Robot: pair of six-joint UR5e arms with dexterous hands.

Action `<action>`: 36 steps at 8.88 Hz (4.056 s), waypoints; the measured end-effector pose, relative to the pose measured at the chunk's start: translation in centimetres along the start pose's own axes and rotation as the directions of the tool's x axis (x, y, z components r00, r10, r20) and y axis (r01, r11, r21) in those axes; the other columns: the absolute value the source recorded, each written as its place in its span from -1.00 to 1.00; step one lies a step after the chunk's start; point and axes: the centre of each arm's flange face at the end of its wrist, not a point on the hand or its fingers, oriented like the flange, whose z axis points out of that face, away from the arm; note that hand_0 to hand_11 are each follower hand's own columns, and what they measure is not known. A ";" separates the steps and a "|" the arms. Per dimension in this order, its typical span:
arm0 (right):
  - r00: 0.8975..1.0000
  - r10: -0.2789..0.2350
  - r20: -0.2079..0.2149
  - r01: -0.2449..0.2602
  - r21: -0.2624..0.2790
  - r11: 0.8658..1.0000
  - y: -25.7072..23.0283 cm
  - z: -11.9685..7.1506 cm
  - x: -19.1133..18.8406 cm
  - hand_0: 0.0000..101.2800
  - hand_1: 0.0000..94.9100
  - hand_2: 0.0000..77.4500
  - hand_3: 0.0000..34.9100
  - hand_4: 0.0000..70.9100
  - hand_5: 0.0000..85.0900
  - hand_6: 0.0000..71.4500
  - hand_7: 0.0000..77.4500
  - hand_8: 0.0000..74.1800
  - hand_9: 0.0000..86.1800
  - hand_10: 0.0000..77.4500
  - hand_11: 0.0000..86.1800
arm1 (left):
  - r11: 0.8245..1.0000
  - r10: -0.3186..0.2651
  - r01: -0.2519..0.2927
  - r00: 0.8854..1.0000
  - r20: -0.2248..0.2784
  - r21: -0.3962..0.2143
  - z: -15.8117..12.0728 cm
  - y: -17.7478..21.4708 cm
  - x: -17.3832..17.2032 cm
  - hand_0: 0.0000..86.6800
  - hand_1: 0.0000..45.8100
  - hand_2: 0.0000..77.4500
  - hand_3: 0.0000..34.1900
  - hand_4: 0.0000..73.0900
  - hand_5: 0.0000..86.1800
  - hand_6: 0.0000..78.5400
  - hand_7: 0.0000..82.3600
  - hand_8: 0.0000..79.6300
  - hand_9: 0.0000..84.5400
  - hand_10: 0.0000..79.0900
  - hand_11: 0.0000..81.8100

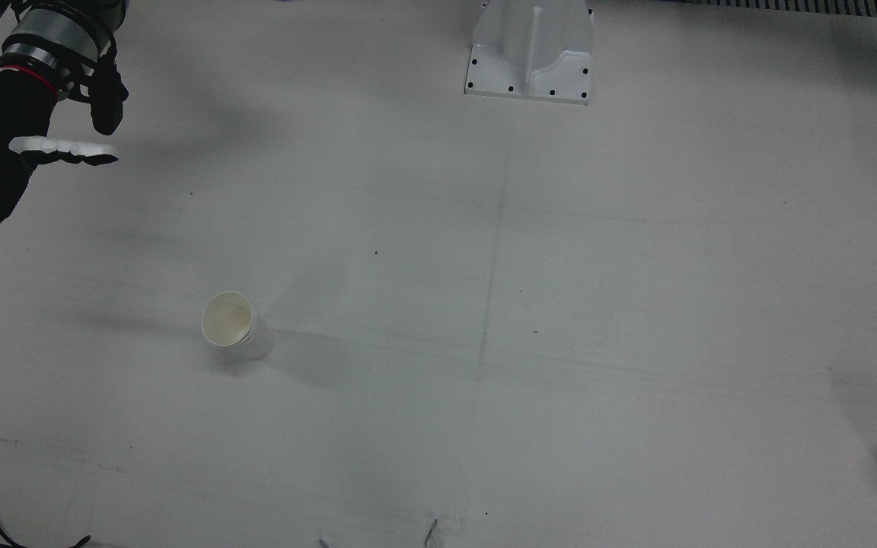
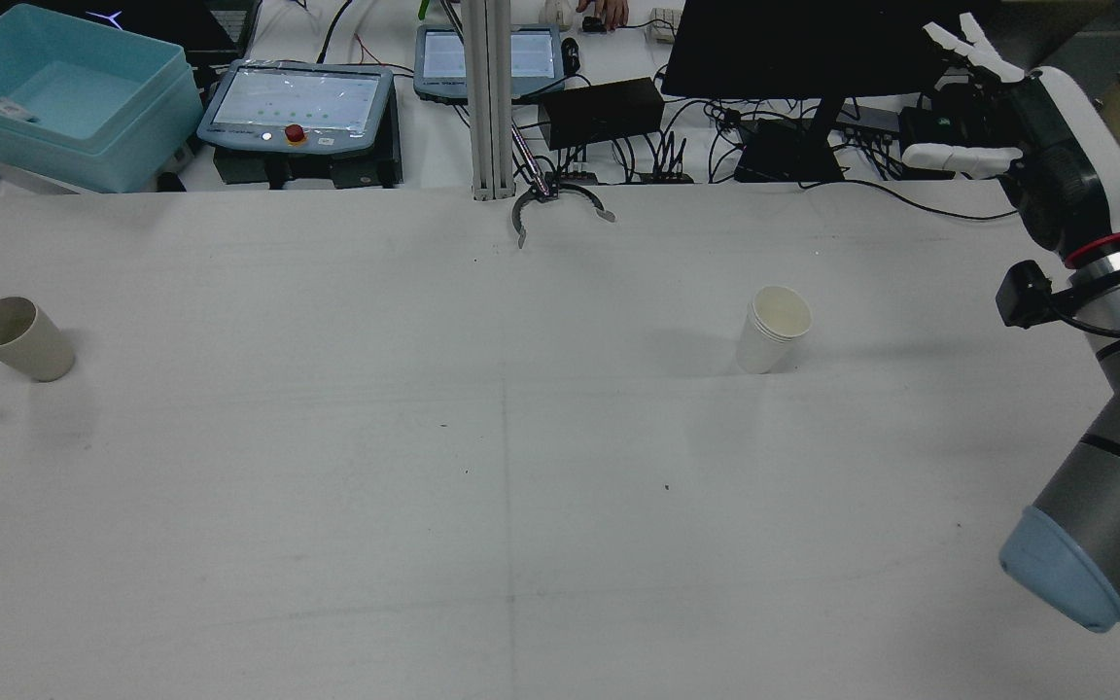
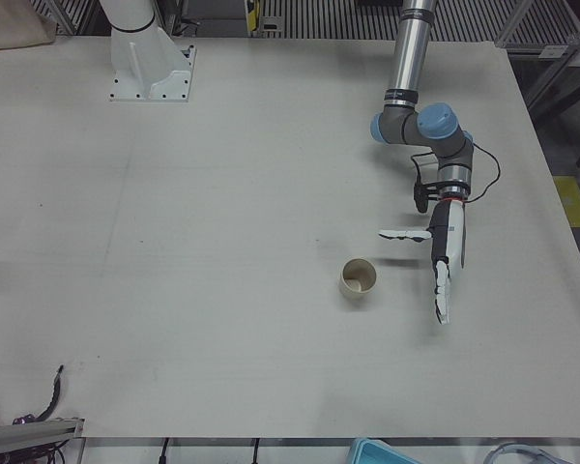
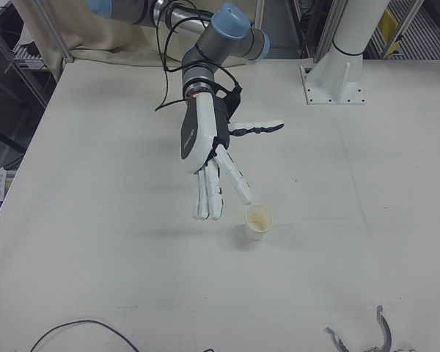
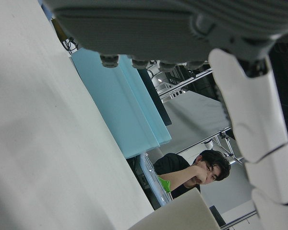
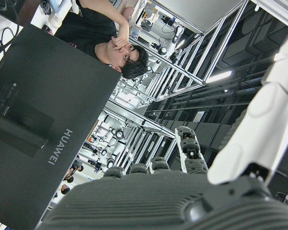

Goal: Pour water
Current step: 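Close the left hand fingers around the white paper cup, then lift the white paper cup slightly with the left hand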

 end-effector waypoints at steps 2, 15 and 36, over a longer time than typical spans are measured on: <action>1.000 0.002 0.000 -0.002 0.000 1.000 0.0 0.0 0.0 -0.15 -0.86 -0.85 -1.00 -0.80 -0.99 -0.89 -0.90 -0.99 -0.99 -0.99 -0.97 | 1.000 -0.006 0.007 1.000 0.015 -0.018 0.7 1.1 -1.0 0.11 -0.36 -0.92 -0.70 -0.97 -1.00 -1.00 -0.95 -0.99 -0.97 -0.99 -0.93; 1.000 0.015 0.007 -0.015 0.003 1.000 -0.4 -0.2 -0.6 -0.15 -0.82 -0.90 -1.00 -0.82 -0.97 -0.92 -0.90 -0.99 -0.99 -0.99 -0.97 | 0.997 -0.039 0.043 0.996 0.077 -0.056 4.5 5.4 -5.0 0.12 -0.45 -0.94 -1.00 -0.84 -1.00 -1.00 -0.91 -1.00 -0.97 -0.97 -0.91; 1.000 0.017 0.006 -0.017 0.002 1.000 -0.4 -0.4 -0.7 -0.20 -0.87 -0.97 -0.99 -0.82 -0.97 -0.92 -0.90 -0.99 -0.99 -0.99 -0.97 | 0.977 -0.209 0.202 0.971 0.116 0.069 5.6 9.0 -5.6 0.09 -0.26 -0.28 -1.00 -0.33 0.32 -0.85 -0.76 -0.89 -0.81 -0.85 -0.69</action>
